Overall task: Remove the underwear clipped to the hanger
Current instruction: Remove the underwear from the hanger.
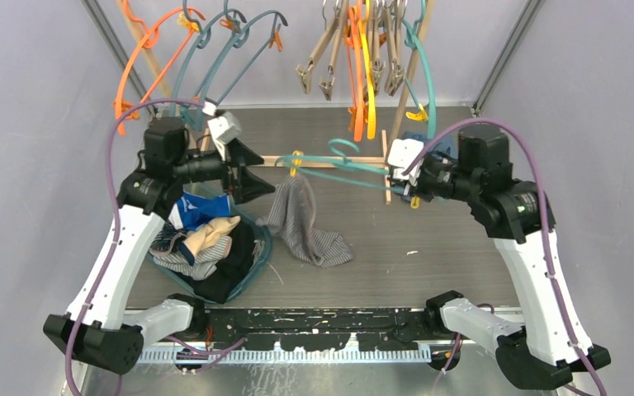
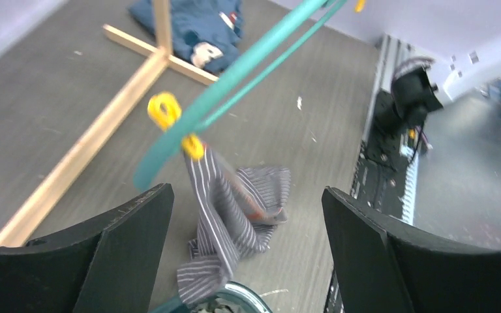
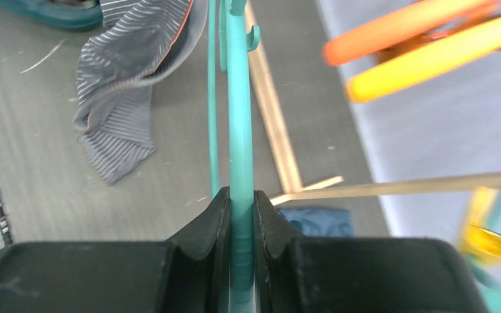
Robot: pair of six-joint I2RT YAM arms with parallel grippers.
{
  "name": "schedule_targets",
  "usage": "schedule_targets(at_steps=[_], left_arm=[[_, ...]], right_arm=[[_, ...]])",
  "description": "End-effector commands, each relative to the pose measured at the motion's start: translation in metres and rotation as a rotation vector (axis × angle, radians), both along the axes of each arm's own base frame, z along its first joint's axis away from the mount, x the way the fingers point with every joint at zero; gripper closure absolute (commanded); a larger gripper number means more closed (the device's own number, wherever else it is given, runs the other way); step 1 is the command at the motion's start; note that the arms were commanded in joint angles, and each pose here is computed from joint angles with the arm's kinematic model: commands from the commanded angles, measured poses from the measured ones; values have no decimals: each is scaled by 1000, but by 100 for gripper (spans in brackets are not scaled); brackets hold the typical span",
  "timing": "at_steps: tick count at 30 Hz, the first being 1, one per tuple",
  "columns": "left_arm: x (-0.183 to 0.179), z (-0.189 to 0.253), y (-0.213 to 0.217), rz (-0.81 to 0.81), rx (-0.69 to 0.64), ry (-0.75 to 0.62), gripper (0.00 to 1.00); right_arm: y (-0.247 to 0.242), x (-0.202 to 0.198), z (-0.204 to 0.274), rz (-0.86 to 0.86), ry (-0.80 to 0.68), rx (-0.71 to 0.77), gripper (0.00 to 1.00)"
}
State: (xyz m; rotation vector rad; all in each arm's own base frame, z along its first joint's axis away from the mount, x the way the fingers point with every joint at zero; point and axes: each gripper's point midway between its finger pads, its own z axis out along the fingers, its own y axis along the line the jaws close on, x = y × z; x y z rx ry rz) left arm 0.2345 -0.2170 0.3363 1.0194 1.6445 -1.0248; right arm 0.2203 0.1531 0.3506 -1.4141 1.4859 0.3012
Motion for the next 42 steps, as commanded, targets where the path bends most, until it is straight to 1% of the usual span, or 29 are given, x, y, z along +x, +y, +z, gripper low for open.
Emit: schedule_targets(at_steps=[1,4,6,9,13,15,17,20,23,27,30,36,42], left_arm=[[6,54,14,86,-119,-81,13],[13,63,23,145,-132,-64,13],[18,69,29,177,-153,-31,13],[22,76,36,195,-191,20,13],[22,76,38,197,-205,59,13],[19,71,36,167,-205,84,13],[13,64,31,104,-207,134,13],[10,53,26,48,-211,227,19],[8,42,21,24,-193,265,22],[-4,22,5,-36,-132,290,22],[-14,4,-5,-88,-81,308,19],[-26,-23,-13,-154,-60,375,18],[-47,-48,-21,-235,-5,411,17]], right_arm=[[-16,13,73,-119,-194,63,99],[-19,9,95,-130,-243,88,99],[-19,4,100,-119,-260,90,99],[-16,-4,89,-63,-258,63,99],[-12,-13,58,30,-202,-14,99],[-10,-21,42,81,-163,-45,99],[-6,-28,31,130,-136,-50,99],[-2,-38,20,191,-113,-53,99],[2,-45,12,232,-94,-47,99],[5,-52,7,272,-87,-33,99],[8,-59,7,298,-93,-18,99],[16,-71,5,357,-82,38,99],[20,-70,-1,372,-58,54,99]])
